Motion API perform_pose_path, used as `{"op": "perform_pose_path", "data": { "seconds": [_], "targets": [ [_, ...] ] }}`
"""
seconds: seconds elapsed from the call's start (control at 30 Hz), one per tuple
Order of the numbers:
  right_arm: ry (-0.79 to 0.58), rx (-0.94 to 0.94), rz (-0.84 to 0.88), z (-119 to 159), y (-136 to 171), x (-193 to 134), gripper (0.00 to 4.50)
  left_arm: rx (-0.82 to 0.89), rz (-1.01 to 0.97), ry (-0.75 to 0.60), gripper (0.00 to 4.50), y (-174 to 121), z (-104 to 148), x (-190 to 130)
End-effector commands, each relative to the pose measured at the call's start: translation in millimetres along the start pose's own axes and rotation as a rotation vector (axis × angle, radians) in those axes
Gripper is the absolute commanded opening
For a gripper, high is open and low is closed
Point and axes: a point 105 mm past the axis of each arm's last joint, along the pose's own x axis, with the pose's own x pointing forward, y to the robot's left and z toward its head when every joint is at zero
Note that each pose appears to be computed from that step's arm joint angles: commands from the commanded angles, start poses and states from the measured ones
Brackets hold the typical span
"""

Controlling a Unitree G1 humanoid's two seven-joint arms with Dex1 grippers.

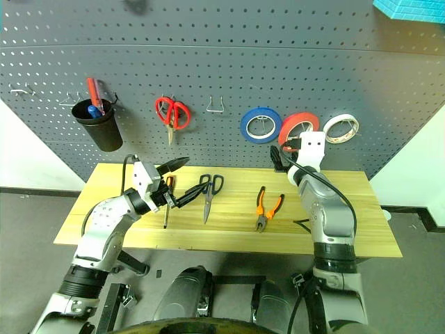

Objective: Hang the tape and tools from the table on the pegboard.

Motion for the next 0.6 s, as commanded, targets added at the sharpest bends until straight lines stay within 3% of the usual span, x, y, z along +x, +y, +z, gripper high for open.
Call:
{"op": "perform_pose_path", "data": {
  "seconds": [0.03,0.3,0.6],
  "targets": [
    [-0.050,-0.004,0.011,20.5,6.9,-20.1,4.48,0.018,-0.010,-0.026,4.50,0.2,10.9,-2.3],
    [0.061,0.065,0.014,-1.1,24.5,-45.3,4.48,0.006,-0.011,-0.002,4.50,1.1,6.6,-6.8],
    [0.308,0.087,-0.004,-57.7,59.4,-32.4,4.48,0.001,0.000,0.038,4.50,0.0,2.3,-8.6]
  ]
}}
